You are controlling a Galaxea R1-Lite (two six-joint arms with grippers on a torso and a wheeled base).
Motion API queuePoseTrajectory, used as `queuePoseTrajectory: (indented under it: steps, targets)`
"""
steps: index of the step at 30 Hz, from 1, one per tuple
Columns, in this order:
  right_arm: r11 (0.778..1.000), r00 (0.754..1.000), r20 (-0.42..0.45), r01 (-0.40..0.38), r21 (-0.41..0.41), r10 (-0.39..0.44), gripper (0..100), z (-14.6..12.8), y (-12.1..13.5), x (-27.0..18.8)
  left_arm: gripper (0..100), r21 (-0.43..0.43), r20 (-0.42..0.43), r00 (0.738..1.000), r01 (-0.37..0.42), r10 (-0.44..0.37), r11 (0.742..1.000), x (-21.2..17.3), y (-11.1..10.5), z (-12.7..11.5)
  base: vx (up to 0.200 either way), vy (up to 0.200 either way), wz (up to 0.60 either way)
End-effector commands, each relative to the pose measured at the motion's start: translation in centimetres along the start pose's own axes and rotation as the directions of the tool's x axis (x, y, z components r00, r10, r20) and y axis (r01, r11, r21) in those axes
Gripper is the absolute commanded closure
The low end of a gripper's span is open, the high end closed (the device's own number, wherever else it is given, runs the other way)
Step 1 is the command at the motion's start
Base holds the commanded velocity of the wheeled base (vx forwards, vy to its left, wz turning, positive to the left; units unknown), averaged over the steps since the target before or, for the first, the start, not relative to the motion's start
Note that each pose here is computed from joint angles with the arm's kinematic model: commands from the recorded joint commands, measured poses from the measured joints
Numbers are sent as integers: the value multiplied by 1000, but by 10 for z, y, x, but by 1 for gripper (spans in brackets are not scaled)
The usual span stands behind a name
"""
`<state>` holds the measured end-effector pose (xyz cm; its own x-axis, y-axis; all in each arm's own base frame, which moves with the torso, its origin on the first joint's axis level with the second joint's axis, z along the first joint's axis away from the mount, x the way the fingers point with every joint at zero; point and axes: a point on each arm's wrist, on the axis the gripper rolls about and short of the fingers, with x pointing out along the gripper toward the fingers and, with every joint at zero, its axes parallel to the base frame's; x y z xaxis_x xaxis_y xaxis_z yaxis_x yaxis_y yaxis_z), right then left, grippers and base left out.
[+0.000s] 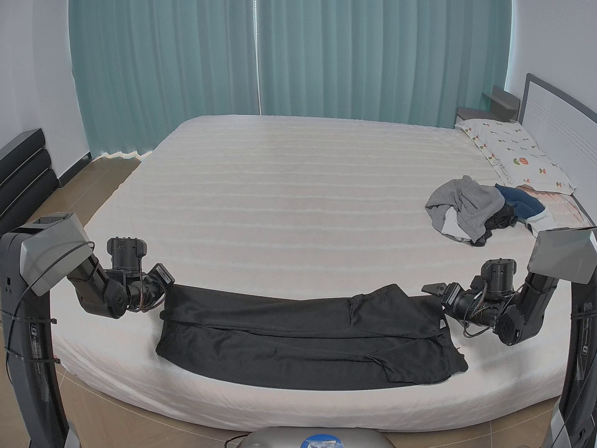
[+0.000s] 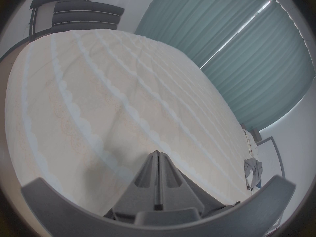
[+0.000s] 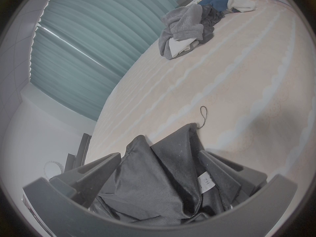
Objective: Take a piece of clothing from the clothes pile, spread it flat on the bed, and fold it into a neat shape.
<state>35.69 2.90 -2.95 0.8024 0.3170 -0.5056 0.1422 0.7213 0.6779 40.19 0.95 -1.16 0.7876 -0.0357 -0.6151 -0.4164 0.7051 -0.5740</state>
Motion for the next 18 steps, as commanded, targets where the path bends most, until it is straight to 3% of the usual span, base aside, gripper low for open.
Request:
queuePoseTrajectory:
  steps: [1,18]
  targets:
    - [1000,1000,-15,-2,-6,2,0,-5,2,2,100,-2,-14,1000,-19,19,1000,4,6,-5,0,0,0]
    - [999,999,9,46,-13,-46,0,-6,-2,17,100,1,-22,1000,-22,22,1000,6,8,-7,0,0,0]
